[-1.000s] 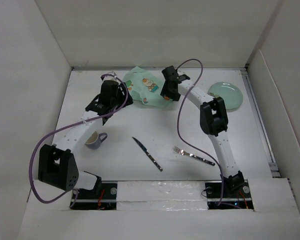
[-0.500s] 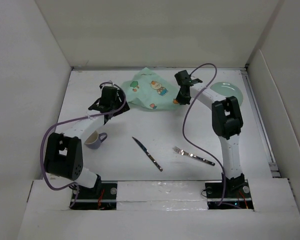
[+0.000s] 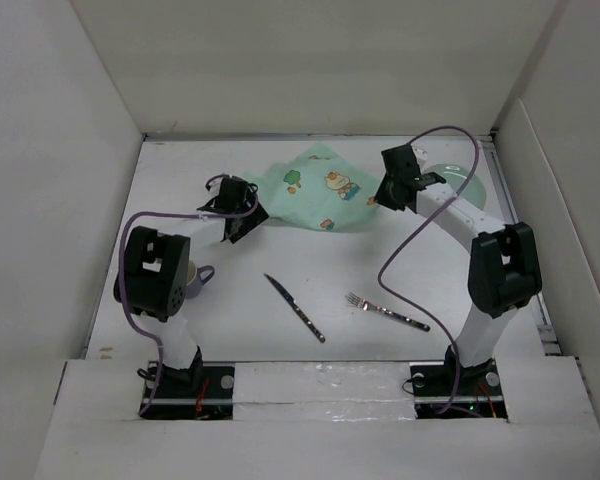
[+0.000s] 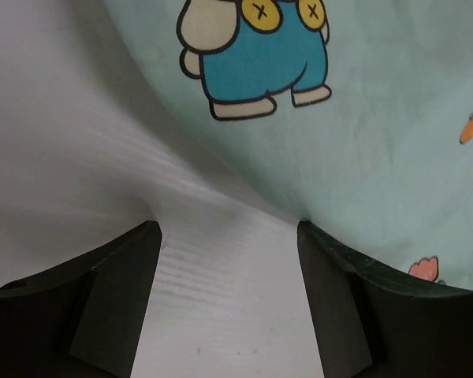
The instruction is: Set the dinner table for one person
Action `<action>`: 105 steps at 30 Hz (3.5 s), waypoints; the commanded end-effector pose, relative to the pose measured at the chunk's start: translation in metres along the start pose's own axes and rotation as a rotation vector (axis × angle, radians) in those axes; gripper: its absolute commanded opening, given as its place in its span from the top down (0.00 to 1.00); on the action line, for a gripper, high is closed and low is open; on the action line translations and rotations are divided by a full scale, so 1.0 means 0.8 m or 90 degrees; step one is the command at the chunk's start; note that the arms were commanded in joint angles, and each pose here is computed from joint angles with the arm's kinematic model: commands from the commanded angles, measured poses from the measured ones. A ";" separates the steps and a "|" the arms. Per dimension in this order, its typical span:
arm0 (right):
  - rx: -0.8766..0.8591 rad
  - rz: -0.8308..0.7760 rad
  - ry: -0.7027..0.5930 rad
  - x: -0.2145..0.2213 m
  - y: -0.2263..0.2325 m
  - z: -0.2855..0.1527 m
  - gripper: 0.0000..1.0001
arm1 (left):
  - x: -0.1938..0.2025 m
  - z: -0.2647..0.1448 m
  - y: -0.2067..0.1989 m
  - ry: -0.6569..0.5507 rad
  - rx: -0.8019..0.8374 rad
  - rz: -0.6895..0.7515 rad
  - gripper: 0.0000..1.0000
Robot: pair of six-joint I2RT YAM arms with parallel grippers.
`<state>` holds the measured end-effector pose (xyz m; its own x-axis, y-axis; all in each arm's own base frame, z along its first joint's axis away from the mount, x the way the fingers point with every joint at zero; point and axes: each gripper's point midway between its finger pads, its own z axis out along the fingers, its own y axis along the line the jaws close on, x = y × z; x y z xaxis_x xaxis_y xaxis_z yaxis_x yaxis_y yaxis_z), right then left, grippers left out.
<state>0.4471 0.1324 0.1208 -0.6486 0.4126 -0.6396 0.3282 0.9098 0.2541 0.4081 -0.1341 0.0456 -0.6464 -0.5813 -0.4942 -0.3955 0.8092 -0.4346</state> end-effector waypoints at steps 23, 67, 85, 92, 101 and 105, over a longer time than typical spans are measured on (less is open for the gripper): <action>-0.225 -0.019 -0.107 -0.081 0.066 -0.151 1.00 | -0.289 -0.160 -0.218 -0.291 0.088 0.229 1.00; -0.268 -0.087 0.042 0.082 0.035 -0.154 0.77 | -0.141 0.084 -0.068 -0.063 -0.133 0.209 0.46; -0.253 -0.091 0.005 0.051 0.040 -0.152 0.75 | -0.058 0.041 -0.143 0.024 0.018 0.340 1.00; -0.236 -0.082 -0.009 0.032 0.033 -0.142 0.72 | 0.024 -0.026 -0.198 0.073 0.113 0.407 1.00; -0.201 -0.060 0.009 0.031 0.020 -0.106 0.58 | 0.007 -0.131 -0.201 0.039 0.172 0.367 0.51; -0.189 -0.056 0.033 0.041 0.019 -0.084 0.54 | 0.012 -0.144 -0.165 0.021 0.146 0.348 0.50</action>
<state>0.3656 0.1565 0.1381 -0.7350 0.3107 -0.6027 0.0792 0.9221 0.3788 0.3999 -0.2515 0.1970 -0.7172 -0.0683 -0.6935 0.1897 0.9385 -0.2886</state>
